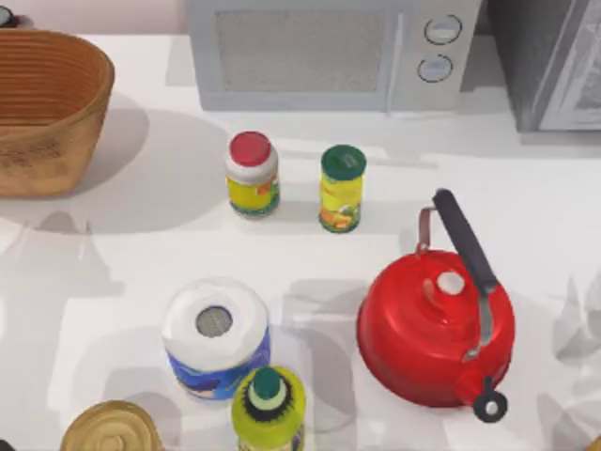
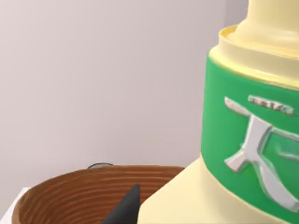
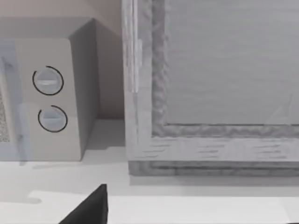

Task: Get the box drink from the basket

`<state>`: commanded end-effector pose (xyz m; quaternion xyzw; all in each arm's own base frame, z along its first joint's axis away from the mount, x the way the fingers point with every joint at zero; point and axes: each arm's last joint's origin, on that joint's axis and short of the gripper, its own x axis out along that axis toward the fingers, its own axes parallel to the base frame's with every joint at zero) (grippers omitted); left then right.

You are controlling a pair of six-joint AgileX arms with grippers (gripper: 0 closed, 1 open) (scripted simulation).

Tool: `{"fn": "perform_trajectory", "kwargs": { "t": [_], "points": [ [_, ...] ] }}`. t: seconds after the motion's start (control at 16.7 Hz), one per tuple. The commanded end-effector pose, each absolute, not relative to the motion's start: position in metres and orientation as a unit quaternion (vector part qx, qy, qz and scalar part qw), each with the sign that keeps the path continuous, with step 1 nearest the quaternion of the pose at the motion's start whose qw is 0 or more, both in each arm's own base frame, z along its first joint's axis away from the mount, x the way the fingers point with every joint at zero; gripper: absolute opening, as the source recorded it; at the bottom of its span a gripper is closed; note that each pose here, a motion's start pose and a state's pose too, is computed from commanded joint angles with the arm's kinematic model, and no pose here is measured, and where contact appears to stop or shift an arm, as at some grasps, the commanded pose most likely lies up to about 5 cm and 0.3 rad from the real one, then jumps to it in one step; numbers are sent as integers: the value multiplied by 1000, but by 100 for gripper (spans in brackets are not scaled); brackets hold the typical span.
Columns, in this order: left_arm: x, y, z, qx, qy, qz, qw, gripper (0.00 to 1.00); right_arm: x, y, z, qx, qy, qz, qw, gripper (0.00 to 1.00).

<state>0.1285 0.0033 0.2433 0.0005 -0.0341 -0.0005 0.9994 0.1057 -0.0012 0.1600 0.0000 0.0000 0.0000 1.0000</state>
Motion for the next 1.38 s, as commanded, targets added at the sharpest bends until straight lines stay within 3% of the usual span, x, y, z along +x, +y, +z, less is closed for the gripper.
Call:
{"fn": "perform_trajectory", "kwargs": {
  "t": [0.3, 0.48, 0.84, 1.38],
  "points": [
    [106, -1, 179, 0, -14, 0, 1000, 0, 106, -1, 160, 0, 0, 0, 1000, 100],
    [106, -1, 160, 0, 0, 0, 1000, 0, 106, -1, 160, 0, 0, 0, 1000, 100],
    [106, -1, 160, -3, 7, 3, 1000, 0, 106, -1, 160, 0, 0, 0, 1000, 100],
    [130, -26, 183, -79, 117, 114, 983, 0, 106, -1, 160, 0, 0, 0, 1000, 100]
  ]
}}
